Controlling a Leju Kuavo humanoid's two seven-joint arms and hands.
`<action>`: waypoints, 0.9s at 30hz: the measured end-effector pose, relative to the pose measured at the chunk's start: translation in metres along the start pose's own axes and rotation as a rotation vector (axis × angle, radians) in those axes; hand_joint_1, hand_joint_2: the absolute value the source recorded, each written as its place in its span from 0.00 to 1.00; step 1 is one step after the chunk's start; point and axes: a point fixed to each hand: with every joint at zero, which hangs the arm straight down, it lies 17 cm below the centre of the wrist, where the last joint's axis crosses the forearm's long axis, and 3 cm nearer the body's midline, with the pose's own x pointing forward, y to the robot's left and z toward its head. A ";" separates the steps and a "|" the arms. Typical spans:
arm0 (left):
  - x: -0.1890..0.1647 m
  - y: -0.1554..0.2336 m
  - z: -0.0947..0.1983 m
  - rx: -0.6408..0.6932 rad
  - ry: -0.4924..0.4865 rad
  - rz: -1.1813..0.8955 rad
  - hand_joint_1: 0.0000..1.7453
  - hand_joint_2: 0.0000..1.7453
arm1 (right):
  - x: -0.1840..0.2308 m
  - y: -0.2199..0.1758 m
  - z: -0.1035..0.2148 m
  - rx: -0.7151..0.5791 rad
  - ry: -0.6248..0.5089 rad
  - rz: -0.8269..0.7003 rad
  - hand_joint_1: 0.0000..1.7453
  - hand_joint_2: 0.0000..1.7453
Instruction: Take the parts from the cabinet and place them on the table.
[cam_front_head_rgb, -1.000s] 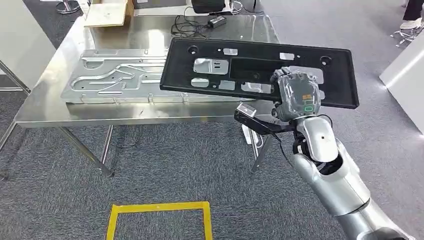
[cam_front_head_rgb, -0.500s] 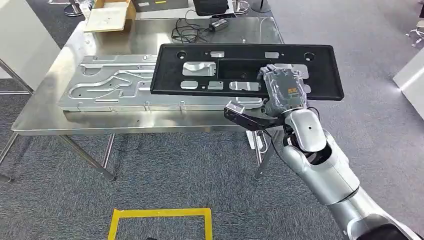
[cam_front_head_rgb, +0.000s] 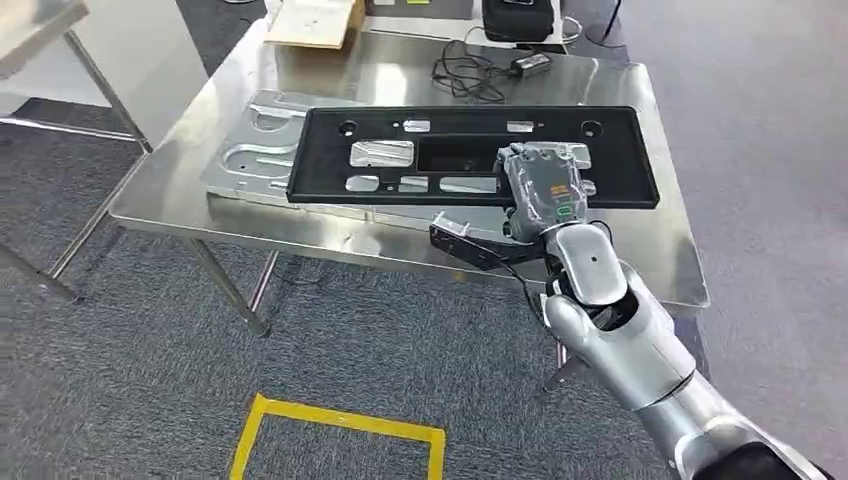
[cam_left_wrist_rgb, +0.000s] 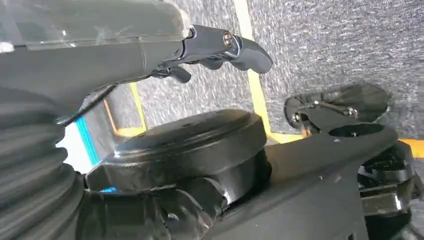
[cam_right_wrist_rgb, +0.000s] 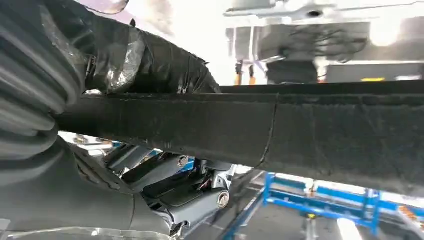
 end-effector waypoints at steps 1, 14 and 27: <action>-0.001 -0.002 0.000 -0.003 0.002 0.001 0.00 1.00 | 0.002 0.003 0.000 0.005 0.003 0.000 1.00 1.00; 0.007 0.007 0.000 0.011 -0.016 0.009 0.00 1.00 | 0.014 0.019 0.002 0.015 0.024 -0.004 1.00 1.00; 0.000 0.005 -0.001 0.014 -0.007 0.007 0.00 1.00 | -0.068 0.036 0.022 0.060 0.144 0.035 1.00 1.00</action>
